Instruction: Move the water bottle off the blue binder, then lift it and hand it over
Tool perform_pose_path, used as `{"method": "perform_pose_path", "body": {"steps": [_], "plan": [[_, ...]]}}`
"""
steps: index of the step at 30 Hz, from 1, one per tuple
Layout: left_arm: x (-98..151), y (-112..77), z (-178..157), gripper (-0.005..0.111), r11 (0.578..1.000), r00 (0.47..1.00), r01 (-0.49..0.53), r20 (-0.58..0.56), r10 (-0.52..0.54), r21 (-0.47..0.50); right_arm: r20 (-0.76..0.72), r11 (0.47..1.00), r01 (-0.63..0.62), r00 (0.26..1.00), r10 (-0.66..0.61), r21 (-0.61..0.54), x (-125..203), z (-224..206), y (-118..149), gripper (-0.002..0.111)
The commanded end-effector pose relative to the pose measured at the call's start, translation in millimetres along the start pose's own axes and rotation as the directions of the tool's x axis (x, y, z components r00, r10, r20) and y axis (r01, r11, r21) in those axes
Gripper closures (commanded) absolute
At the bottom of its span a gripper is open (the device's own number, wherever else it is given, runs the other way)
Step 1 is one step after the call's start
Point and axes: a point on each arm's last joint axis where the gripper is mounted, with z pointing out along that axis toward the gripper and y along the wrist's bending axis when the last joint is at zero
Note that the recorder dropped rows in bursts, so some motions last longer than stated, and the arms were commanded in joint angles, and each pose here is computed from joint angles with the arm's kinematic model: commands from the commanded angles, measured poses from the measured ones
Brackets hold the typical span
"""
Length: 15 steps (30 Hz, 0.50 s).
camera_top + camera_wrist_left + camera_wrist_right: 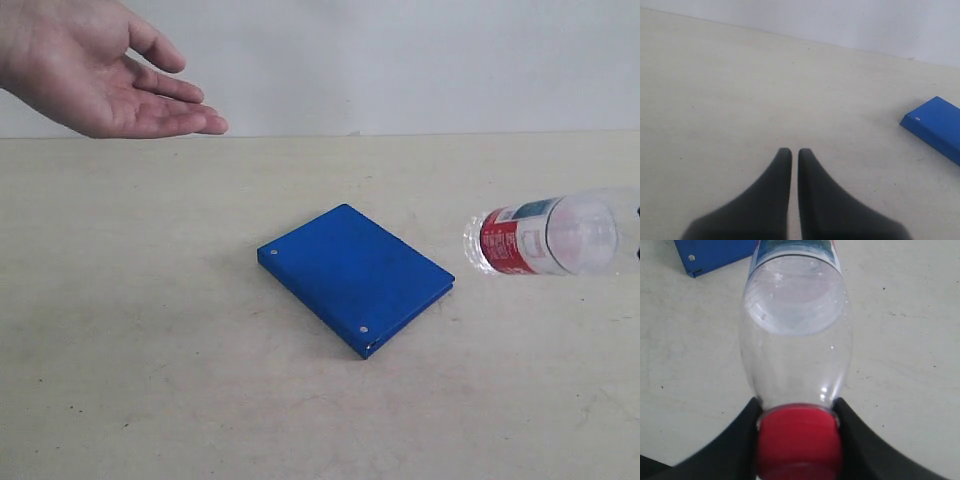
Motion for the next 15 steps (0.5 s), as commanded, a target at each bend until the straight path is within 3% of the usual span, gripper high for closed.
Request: {"method": "perform_pose_path", "body": {"steps": [1, 3, 6, 15], "plan": [[-1, -1.0, 0, 0.102, 1.0, 1.0, 0.005, 0.009, -0.005, 0.014, -0.075, 0.996, 0.061, 0.996, -0.056, 0.064, 14, 16, -6, 0.108], [-1, -1.0, 0, 0.102, 1.0, 1.0, 0.005, 0.009, -0.005, 0.014, -0.096, 0.983, -0.015, 0.995, 0.033, 0.185, 19, 21, -17, 0.108], [-1, -1.0, 0, 0.102, 1.0, 1.0, 0.005, 0.009, -0.005, 0.014, 0.032, 0.93, -0.148, 0.989, 0.146, 0.337, 13, 20, -31, 0.108], [-1, -1.0, 0, 0.102, 1.0, 1.0, 0.005, 0.009, -0.005, 0.014, 0.367, 0.949, -0.176, 0.928, 0.07, 0.262, -43, 50, -34, 0.108]]}}
